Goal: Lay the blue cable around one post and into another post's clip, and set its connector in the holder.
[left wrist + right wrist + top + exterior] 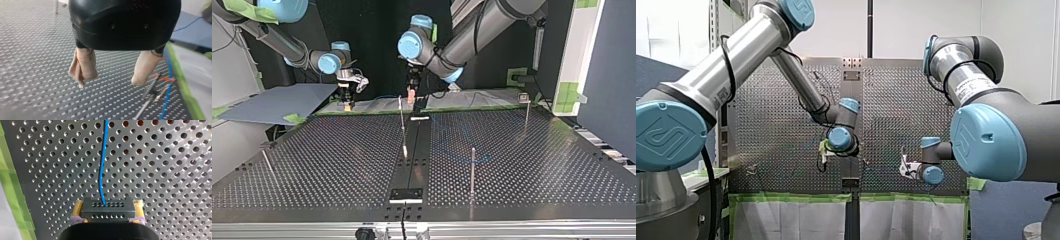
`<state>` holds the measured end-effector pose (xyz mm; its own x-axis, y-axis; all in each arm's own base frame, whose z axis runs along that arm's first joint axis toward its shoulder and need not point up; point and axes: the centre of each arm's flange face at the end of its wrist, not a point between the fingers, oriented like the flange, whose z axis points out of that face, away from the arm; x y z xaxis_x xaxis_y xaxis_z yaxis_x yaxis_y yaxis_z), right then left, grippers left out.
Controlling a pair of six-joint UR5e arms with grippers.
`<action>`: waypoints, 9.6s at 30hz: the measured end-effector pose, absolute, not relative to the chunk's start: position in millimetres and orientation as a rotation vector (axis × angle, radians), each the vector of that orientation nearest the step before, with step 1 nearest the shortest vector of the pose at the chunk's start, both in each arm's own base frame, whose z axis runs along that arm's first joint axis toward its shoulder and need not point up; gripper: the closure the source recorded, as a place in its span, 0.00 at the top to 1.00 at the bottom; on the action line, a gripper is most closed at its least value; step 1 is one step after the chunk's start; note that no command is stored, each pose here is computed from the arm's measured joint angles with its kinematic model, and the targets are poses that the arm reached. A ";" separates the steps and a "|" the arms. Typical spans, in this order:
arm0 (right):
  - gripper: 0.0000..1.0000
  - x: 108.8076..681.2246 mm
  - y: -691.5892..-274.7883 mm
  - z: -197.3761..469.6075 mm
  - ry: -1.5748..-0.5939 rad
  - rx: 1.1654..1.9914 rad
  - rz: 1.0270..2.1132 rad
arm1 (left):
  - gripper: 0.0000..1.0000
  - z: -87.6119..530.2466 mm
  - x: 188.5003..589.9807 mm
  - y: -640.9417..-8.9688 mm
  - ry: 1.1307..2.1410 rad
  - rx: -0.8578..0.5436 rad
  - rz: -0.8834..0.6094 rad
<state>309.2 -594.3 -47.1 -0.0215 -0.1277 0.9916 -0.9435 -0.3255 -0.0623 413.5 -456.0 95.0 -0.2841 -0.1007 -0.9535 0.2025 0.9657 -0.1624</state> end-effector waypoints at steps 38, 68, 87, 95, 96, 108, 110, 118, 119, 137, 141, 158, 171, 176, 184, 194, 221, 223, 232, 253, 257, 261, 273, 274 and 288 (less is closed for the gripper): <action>0.00 310.2 -594.0 -48.7 -1.151 1.540 1.452 | 1.00 206.3 468.5 -286.3 1.574 -0.501 -0.404; 0.00 309.3 -593.5 -53.3 -1.150 1.546 1.456 | 1.00 342.3 488.5 -215.0 1.222 -0.661 -0.697; 0.00 308.5 -592.8 -55.7 -1.154 1.551 1.450 | 1.00 372.9 467.3 -225.4 1.181 -0.654 -0.934; 0.00 310.8 -591.1 -56.4 -1.151 1.555 1.447 | 1.00 349.8 480.6 -220.4 1.200 -0.695 -0.932; 0.00 311.0 -591.0 -56.5 -1.151 1.556 1.446 | 1.00 349.7 481.9 -219.4 1.192 -0.700 -0.938; 0.00 312.8 -591.3 -56.1 -1.144 1.563 1.437 | 1.00 367.8 498.9 -213.2 1.083 -0.708 -1.064; 0.00 313.5 -590.9 -56.2 -1.142 1.565 1.436 | 1.00 367.5 501.7 -214.2 1.081 -0.709 -1.080; 0.00 314.5 -590.2 -56.3 -1.141 1.567 1.436 | 1.00 344.2 515.1 -216.5 1.120 -0.729 -1.074; 0.00 314.6 -590.1 -56.3 -1.141 1.567 1.437 | 1.00 343.0 516.5 -215.4 1.120 -0.731 -1.065; 0.00 314.4 -589.7 -56.8 -1.145 1.570 1.435 | 1.00 334.4 546.5 -222.7 1.185 -0.719 -1.035; 0.00 310.9 -590.8 -57.3 -1.153 1.571 1.427 | 1.00 332.8 548.3 -224.0 1.196 -0.707 -1.016; 0.00 285.5 -602.6 -48.8 -1.193 1.528 1.380 | 1.00 304.7 565.9 -221.6 1.300 -0.693 -0.875; 0.00 273.2 -589.0 -5.3 -1.289 1.539 1.369 | 1.00 304.5 566.1 -221.4 1.301 -0.691 -0.870; 0.00 277.2 -588.3 21.3 -1.324 1.527 1.395 | 1.00 304.7 566.6 -220.3 1.299 -0.691 -0.868; 0.00 278.5 -592.8 65.4 -1.342 1.477 1.444 | 1.00 304.7 566.5 -220.1 1.301 -0.690 -0.863; 0.00 273.4 -611.5 129.1 -1.309 1.409 1.461 | 1.00 304.1 564.5 -221.6 1.310 -0.688 -0.845; 0.00 261.4 -597.3 258.2 -1.204 1.327 1.435 | 1.00 303.7 564.8 -220.9 1.310 -0.689 -0.843; 0.00 258.3 -596.7 269.8 -1.190 1.310 1.444 | 1.00 303.9 564.8 -220.9 1.310 -0.689 -0.843; 0.00 240.3 -591.9 314.2 -1.133 1.281 1.436 | 1.00 304.0 565.1 -220.2 1.309 -0.689 -0.842; 0.00 193.0 -605.6 307.5 -1.179 1.325 1.347 | 1.00 303.3 565.4 -219.3 1.310 -0.692 -0.841; 0.00 189.5 -609.0 303.1 -1.179 1.333 1.350 | 1.00 303.7 565.4 -219.2 1.309 -0.692 -0.841; 0.00 184.4 -613.3 305.9 -1.168 1.345 1.365 | 1.00 303.7 565.0 -220.4 1.310 -0.690 -0.843; 0.00 161.3 -622.2 305.3 -1.184 1.404 1.374 | 1.00 303.9 562.4 -227.0 1.320 -0.670 -0.843; 0.00 159.4 -623.2 305.3 -1.184 1.407 1.376 | 1.00 304.0 562.3 -227.2 1.320 -0.670 -0.843; 0.00 140.2 -645.6 300.8 -1.123 1.493 1.383 | 1.00 303.7 562.4 -227.1 1.319 -0.673 -0.844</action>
<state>140.2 -645.6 300.8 0.0108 -0.0889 0.9960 -0.9564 -0.2916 -0.0156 562.4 -227.1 303.7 0.0430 -0.8372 -0.5453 0.1446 0.5452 -0.8257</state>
